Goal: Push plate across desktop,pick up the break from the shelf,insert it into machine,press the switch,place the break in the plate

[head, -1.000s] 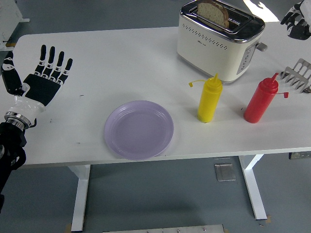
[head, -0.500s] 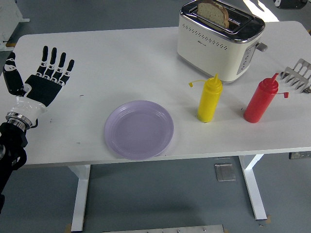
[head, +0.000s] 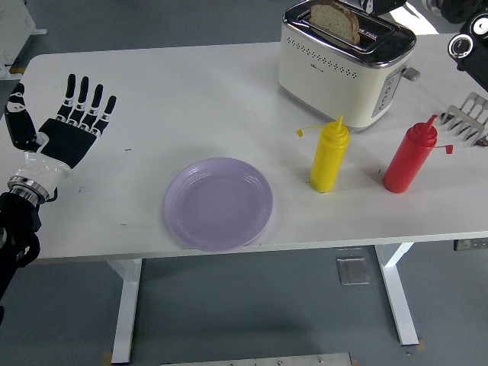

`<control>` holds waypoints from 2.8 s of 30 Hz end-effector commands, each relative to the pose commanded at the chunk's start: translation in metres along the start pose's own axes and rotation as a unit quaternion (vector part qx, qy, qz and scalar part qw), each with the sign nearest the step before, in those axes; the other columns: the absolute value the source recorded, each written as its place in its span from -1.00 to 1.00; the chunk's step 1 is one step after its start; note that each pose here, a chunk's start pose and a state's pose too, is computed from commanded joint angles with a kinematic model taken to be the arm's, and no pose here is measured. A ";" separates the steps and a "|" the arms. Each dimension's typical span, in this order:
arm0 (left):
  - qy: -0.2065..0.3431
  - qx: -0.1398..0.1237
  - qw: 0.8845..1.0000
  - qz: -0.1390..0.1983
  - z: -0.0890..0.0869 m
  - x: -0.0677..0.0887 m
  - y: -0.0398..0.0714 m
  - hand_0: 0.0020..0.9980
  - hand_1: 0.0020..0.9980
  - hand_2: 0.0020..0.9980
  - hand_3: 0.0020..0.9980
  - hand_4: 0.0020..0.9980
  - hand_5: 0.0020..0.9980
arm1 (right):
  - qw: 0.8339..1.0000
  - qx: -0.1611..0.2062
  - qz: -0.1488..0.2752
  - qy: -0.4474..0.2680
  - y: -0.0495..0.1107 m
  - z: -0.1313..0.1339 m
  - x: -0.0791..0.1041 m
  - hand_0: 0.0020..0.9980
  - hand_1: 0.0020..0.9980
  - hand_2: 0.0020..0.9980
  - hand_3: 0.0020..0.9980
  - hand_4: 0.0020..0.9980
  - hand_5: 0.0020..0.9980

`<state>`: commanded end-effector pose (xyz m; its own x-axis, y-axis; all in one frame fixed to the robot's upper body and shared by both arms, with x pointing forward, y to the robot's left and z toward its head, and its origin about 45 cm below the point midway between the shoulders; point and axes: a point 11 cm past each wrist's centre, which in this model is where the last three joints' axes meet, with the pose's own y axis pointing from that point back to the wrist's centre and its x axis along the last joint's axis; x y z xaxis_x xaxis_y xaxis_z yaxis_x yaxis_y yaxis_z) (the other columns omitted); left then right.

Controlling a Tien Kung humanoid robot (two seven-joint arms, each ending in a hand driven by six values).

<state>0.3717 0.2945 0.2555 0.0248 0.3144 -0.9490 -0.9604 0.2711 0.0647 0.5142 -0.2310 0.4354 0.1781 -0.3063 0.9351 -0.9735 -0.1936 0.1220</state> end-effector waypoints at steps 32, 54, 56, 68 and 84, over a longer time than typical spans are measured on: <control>-0.014 0.017 1.000 0.019 -0.007 0.010 0.001 0.63 0.51 0.38 0.42 0.60 1.00 | 0.989 -0.116 -0.026 -0.088 -0.053 0.002 -0.029 0.34 0.47 0.55 0.52 0.56 -0.44; -0.016 0.022 0.999 0.019 -0.010 0.010 -0.001 0.57 0.38 0.26 0.32 0.59 1.00 | 0.994 -0.112 0.012 -0.005 -0.062 -0.006 -0.060 0.03 0.33 0.37 0.43 0.36 -0.36; -0.016 0.022 0.999 0.019 -0.010 0.010 -0.001 0.57 0.38 0.26 0.32 0.59 1.00 | 0.994 -0.112 0.016 0.004 -0.062 -0.005 -0.061 0.03 0.33 0.37 0.43 0.36 -0.36; -0.017 0.021 0.999 0.019 -0.010 0.009 -0.001 0.56 0.36 0.26 0.33 0.59 1.00 | 0.993 -0.114 0.024 0.025 -0.062 -0.001 -0.068 -0.12 0.23 0.24 0.37 0.00 -0.65; -0.016 0.019 0.999 0.020 -0.010 0.009 -0.001 0.57 0.40 0.32 0.33 0.60 1.00 | 0.993 -0.112 0.027 0.034 -0.061 -0.003 -0.073 -0.21 0.13 0.01 0.08 -0.34 -1.00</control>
<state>0.3701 0.2882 0.2440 -0.0037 0.3536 -0.9354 -0.9495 0.2923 0.1143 0.5605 -0.1943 0.3608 0.1215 -0.2457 0.9617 -0.9903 0.0351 0.1341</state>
